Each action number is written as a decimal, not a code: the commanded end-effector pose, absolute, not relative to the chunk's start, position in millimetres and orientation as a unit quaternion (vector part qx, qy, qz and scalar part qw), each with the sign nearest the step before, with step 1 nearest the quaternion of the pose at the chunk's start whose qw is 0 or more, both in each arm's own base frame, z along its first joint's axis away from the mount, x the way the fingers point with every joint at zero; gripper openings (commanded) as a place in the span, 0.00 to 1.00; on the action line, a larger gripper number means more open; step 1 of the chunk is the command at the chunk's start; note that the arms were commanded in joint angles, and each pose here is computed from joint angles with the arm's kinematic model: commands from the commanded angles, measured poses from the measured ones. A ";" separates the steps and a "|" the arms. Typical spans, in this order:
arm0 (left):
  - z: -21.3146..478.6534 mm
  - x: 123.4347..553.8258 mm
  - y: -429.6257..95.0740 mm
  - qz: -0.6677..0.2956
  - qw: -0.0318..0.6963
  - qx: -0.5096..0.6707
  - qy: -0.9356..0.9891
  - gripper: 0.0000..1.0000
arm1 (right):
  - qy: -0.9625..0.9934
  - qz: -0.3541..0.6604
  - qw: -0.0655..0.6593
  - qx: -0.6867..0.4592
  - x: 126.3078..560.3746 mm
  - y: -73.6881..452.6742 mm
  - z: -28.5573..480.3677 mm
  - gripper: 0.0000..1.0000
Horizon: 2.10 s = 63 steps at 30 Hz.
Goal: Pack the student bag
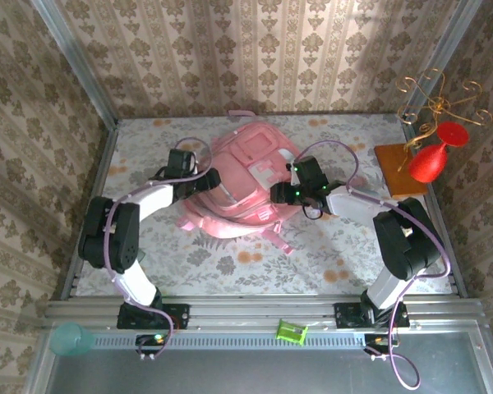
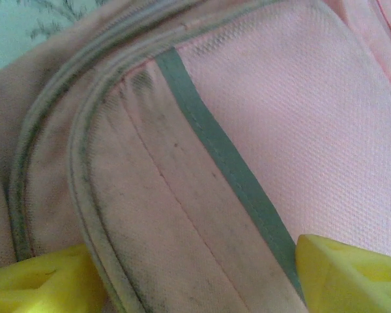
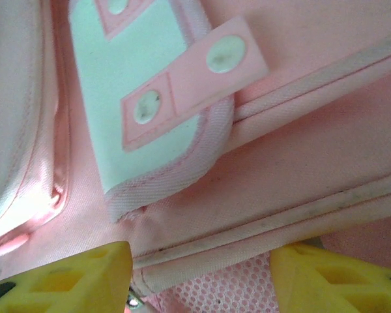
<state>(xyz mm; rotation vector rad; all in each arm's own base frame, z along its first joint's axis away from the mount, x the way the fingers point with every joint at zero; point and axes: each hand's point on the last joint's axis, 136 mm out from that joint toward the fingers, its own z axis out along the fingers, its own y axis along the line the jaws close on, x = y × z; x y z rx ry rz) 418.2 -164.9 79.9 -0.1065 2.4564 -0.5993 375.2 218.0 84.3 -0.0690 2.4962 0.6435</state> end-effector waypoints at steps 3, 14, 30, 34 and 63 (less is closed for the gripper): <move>89.4 449.5 -161.7 -0.225 0.308 -0.018 0.924 0.77 | 0.913 0.294 0.274 -0.071 361.5 244.9 106.7 0.58; 157.5 432.2 -128.4 -0.168 0.389 -0.044 0.905 0.81 | 0.920 0.142 0.355 -0.084 394.8 192.3 139.3 0.65; 119.1 338.2 -184.3 -0.211 0.318 0.018 0.924 0.81 | 0.942 0.162 0.294 -0.022 452.6 186.0 92.0 0.74; 108.4 356.7 -190.4 -0.216 0.307 0.025 0.926 0.79 | 0.943 0.157 0.293 -0.008 431.6 175.0 91.1 0.71; 105.5 273.3 -339.4 -0.234 0.317 0.103 0.913 0.49 | 0.919 0.275 0.280 -0.039 408.0 204.0 96.9 0.53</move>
